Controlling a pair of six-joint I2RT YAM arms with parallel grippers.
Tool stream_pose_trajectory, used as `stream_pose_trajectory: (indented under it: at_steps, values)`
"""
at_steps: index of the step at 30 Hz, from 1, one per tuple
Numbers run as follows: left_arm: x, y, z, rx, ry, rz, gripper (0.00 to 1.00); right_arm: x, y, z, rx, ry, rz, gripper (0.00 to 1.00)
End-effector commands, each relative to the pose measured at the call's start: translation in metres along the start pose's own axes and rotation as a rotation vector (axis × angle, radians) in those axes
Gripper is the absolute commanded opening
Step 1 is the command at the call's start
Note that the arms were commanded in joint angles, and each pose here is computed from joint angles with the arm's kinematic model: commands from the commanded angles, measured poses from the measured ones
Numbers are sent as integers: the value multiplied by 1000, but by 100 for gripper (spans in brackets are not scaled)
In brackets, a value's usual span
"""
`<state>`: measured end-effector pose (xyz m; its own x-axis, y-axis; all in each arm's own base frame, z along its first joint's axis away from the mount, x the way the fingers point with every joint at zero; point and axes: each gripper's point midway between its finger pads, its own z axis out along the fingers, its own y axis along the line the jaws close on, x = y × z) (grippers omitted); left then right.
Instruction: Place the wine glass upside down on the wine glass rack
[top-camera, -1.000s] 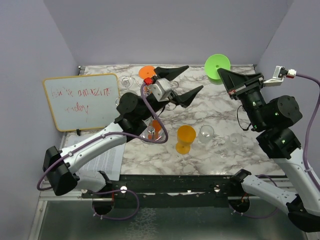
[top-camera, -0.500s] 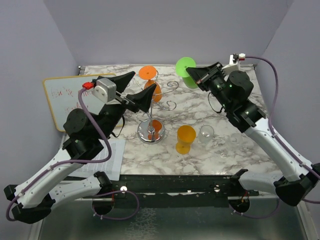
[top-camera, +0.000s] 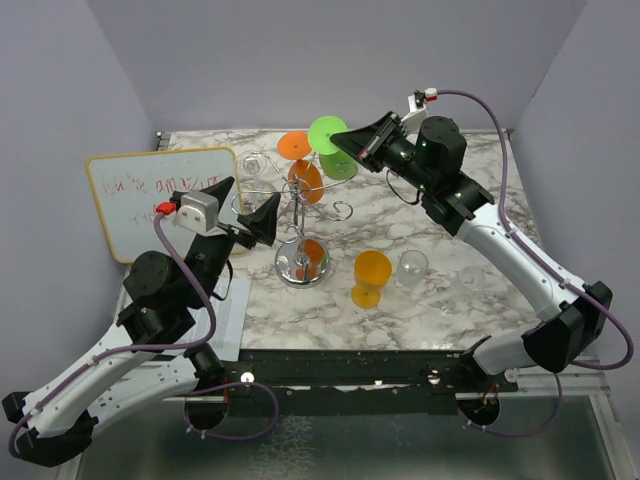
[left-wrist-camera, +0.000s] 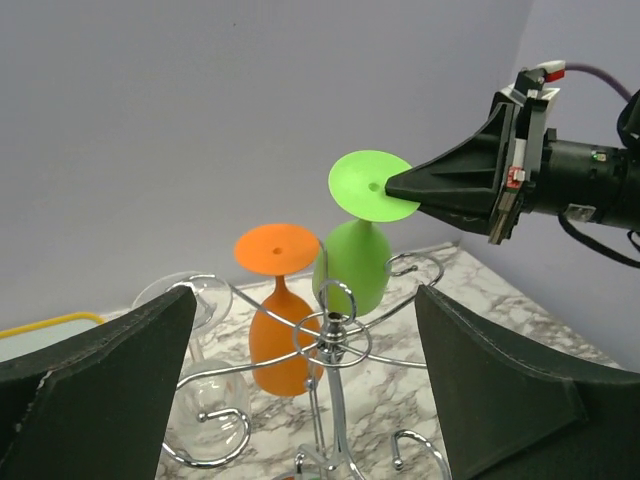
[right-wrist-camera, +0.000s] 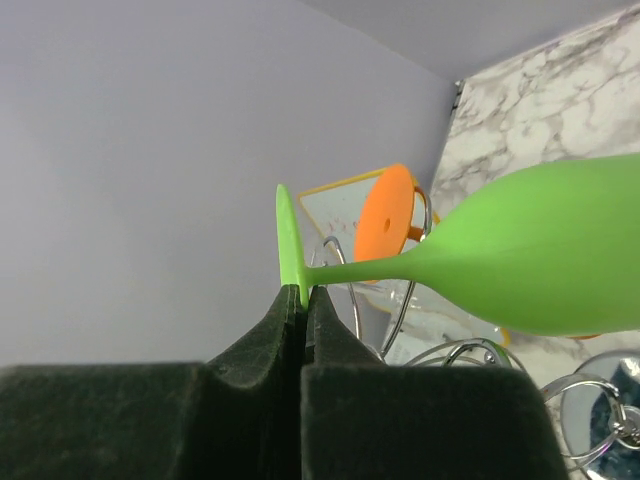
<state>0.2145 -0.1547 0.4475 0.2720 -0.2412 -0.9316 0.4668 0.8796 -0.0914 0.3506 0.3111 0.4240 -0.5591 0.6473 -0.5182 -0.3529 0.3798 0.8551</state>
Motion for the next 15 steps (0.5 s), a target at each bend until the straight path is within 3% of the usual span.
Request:
stream_pose_trajectory:
  at_steps: [1,15]
  values:
    - [-1,18,0,-97,-20,30,91,13,25,2,-97,108,63,1]
    - [-3,34,-10,-173,-52,0,91,35,15,-9,-24,236,87,1]
